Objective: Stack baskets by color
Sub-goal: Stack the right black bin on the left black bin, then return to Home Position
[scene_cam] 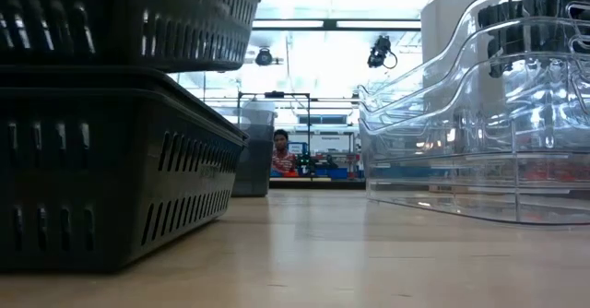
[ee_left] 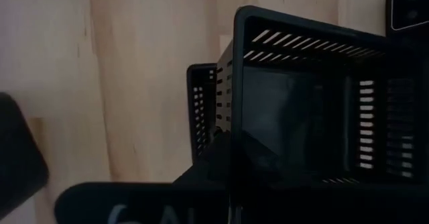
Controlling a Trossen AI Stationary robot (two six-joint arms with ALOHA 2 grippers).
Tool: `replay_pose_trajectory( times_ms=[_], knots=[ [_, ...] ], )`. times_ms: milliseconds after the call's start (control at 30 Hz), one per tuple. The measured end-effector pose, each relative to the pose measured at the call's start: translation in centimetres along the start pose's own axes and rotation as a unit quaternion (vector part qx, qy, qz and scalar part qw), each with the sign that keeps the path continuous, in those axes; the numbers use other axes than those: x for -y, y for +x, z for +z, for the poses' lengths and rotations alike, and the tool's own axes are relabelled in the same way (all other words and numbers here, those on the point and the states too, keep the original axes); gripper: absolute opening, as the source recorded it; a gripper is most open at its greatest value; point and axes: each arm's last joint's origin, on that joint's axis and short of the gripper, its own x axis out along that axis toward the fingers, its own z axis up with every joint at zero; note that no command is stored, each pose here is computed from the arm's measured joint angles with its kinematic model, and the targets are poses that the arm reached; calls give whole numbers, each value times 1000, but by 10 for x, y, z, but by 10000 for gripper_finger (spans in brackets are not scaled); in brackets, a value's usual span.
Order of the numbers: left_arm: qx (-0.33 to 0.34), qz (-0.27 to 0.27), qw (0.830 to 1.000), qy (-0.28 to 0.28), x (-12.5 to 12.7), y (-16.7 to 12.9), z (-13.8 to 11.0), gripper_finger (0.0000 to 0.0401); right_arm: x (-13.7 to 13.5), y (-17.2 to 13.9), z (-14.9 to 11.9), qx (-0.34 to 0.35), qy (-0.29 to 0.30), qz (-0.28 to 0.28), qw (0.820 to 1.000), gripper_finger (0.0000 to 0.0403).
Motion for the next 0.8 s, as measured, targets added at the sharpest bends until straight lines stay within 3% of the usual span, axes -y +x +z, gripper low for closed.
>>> replay_pose_trajectory(
  times_ms=[500, 600, 800],
  knots=[
    [-37, 16, 999, 10, 12, 37, 1, 22, 0, 0, 2, 8, 1, 1, 1000, 41],
    [-34, 24, 999, 19, 13, 37, 1, 47, 0, 0, 1, 7, 1, 0, 1000, 41],
    [-24, 47, 998, 42, 14, 37, 1, 134, 0, 0, 1, 8, 1, 1, 1000, 41]
  ],
)
